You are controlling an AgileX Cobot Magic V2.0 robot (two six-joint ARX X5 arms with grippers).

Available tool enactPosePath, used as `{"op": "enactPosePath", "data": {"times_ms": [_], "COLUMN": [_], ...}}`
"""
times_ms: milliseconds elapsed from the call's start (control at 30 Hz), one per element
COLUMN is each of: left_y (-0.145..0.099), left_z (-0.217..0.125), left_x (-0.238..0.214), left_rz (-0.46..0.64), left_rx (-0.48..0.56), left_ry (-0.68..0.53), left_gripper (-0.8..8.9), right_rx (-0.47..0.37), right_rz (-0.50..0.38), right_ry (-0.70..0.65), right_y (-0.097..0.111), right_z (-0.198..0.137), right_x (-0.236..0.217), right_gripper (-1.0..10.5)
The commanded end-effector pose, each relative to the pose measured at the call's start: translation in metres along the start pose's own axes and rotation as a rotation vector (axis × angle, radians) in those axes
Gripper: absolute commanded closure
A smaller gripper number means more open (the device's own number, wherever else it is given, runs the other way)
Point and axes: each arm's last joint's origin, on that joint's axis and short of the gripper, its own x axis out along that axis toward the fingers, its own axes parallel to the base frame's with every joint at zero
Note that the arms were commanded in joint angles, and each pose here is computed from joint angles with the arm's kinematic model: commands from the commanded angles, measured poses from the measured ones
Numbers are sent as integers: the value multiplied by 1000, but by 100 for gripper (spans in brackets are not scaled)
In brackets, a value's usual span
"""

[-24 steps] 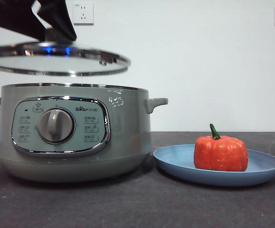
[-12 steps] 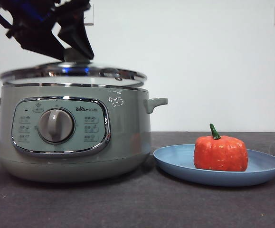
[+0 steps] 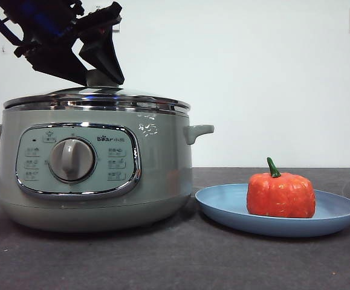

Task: Take the pumpkin out from the steamer,put the pumpkin in the blue plate,close the lid

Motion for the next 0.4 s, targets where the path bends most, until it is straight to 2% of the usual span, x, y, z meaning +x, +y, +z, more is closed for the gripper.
{"op": "enactPosePath", "data": {"times_ms": [33,100,400], "left_y": [2,3,3], "left_z": [-7,-8,-7], "left_x": [5,5,5], "left_rz": [57,87,81], "left_rx": [6,26,25], "left_ry": [52,56,51], "left_gripper": [823,823,803], "right_rx": [9,9,9], "right_rz": [-12,-25,-25], "right_ry": [2,0,1], "right_y": [-1,-1,-1], "right_z": [-2,-2,-2], "right_x": [1,2,2], "right_gripper": [443,443,443]}}
